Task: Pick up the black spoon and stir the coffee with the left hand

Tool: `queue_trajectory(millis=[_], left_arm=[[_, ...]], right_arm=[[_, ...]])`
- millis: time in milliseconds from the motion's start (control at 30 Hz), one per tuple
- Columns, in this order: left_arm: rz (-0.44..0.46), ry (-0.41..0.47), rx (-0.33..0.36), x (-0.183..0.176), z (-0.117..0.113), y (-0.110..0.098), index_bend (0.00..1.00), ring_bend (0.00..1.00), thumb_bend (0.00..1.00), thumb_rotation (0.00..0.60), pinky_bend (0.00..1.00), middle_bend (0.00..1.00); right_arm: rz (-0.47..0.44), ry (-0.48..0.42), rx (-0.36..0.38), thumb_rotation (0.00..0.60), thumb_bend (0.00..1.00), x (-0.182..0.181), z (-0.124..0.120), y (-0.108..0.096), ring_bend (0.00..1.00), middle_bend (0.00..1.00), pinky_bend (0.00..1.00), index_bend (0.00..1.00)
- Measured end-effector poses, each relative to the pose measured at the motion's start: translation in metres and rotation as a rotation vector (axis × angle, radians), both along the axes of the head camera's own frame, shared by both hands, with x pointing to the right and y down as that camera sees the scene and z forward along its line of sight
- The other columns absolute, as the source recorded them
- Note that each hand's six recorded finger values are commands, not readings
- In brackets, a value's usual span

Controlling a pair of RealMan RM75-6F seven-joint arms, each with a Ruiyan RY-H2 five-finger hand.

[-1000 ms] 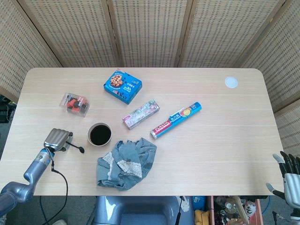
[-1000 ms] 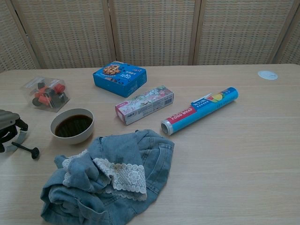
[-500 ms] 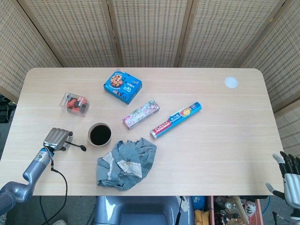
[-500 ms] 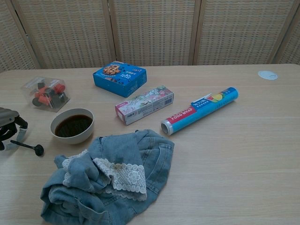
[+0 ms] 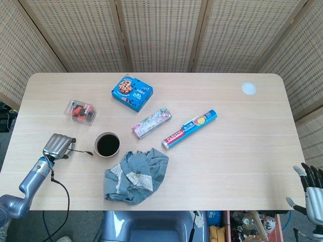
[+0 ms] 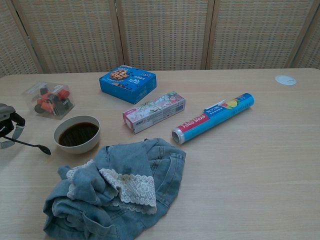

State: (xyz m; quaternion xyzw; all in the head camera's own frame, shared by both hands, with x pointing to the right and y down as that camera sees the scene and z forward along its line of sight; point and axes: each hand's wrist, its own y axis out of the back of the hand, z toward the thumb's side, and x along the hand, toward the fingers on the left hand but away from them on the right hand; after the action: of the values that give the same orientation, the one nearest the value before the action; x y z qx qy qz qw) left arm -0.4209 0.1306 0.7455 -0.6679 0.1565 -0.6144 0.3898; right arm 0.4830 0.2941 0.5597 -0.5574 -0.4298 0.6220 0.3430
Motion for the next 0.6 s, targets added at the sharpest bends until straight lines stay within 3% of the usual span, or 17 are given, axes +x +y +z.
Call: queue_trajectory(millis=[600], left_arm=[[0.154, -0.029, 0.145, 0.01, -0.054, -0.022, 0.62, 0.71, 0.39, 0.6, 0.72, 0.84]], right_arm=[[-0.011, -0.016, 0.006, 0.6, 0.21, -0.003, 0.0, 0.0, 0.0, 0.16, 0.0, 0.17]])
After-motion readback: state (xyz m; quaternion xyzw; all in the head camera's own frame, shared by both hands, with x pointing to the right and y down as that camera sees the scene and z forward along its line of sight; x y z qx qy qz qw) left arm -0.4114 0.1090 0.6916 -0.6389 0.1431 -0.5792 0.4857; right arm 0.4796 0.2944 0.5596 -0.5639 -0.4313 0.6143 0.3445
